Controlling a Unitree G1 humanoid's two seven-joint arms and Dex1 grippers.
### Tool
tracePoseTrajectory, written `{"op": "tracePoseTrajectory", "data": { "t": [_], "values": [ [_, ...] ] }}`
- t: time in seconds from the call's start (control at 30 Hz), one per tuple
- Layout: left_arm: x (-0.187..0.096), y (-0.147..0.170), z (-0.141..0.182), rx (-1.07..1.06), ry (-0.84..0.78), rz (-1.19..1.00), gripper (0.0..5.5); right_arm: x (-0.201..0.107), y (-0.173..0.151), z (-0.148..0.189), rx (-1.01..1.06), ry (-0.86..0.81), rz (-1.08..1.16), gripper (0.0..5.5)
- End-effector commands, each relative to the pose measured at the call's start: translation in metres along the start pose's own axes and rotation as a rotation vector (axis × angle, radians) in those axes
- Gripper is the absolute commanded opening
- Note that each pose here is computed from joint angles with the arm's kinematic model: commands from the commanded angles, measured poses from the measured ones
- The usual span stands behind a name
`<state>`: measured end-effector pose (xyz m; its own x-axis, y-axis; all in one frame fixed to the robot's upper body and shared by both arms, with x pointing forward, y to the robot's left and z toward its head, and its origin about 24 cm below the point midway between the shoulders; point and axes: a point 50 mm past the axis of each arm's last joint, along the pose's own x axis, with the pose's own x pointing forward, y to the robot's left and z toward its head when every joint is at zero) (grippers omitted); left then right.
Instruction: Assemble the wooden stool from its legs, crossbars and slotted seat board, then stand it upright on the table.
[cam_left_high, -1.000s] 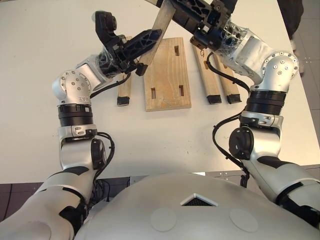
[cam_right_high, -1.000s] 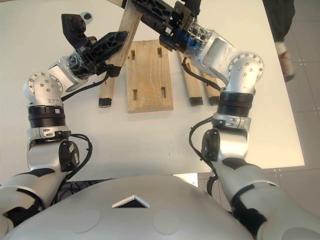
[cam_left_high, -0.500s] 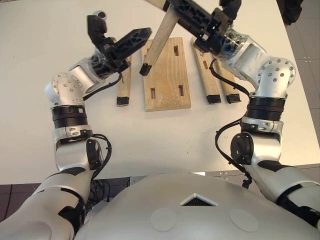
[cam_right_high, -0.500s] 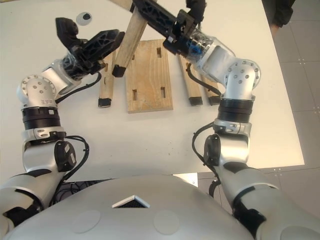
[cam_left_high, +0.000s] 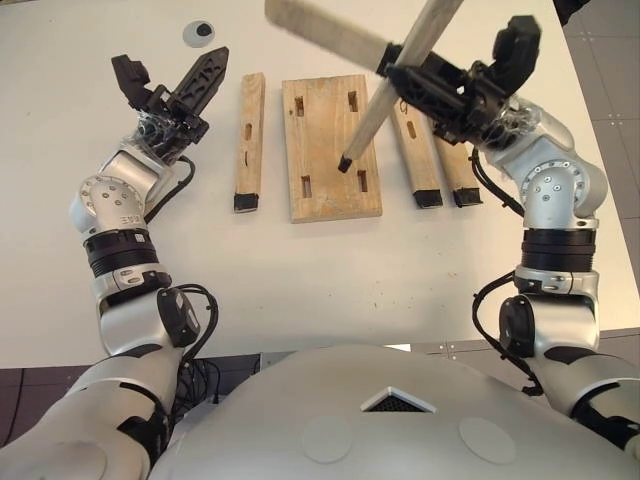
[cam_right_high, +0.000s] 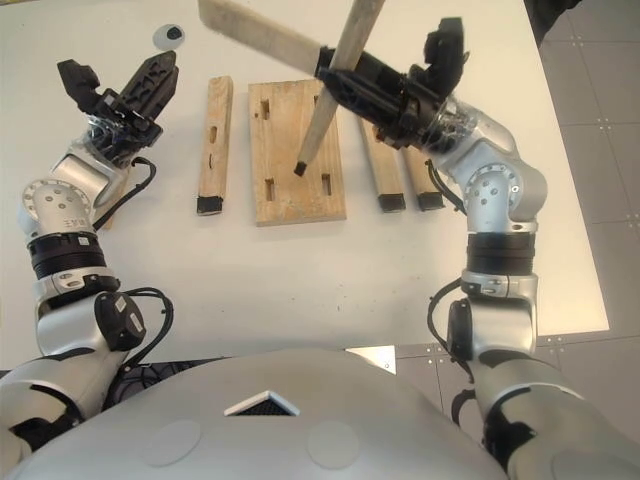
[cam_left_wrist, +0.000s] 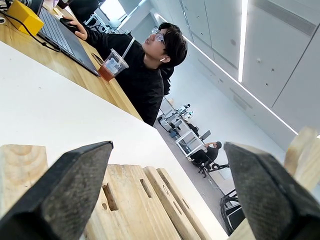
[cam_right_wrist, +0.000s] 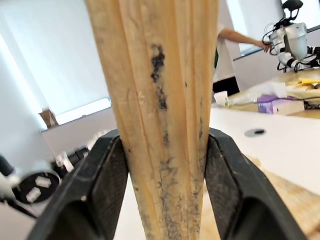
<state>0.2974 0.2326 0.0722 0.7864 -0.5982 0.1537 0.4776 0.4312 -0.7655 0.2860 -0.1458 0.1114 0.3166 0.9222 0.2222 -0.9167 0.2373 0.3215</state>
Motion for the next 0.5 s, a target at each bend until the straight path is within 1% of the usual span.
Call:
{"op": "tracePoseTrajectory", "data": {
  "t": [0.03,0.33,0.5],
  "values": [
    [0.001,0.0,0.001,0.01,-0.012,0.018,4.08,-0.001,-0.004,-0.011,-0.095,0.064,-0.006,2.06],
    [-0.007,0.006,0.001,0.01,-0.018,0.066,4.08,-0.014,-0.007,-0.012,-0.156,0.134,-0.002,2.06],
    [-0.007,0.009,-0.002,0.008,-0.018,0.082,4.08,-0.017,-0.008,-0.024,-0.172,0.21,0.011,2.05]
  ]
}}
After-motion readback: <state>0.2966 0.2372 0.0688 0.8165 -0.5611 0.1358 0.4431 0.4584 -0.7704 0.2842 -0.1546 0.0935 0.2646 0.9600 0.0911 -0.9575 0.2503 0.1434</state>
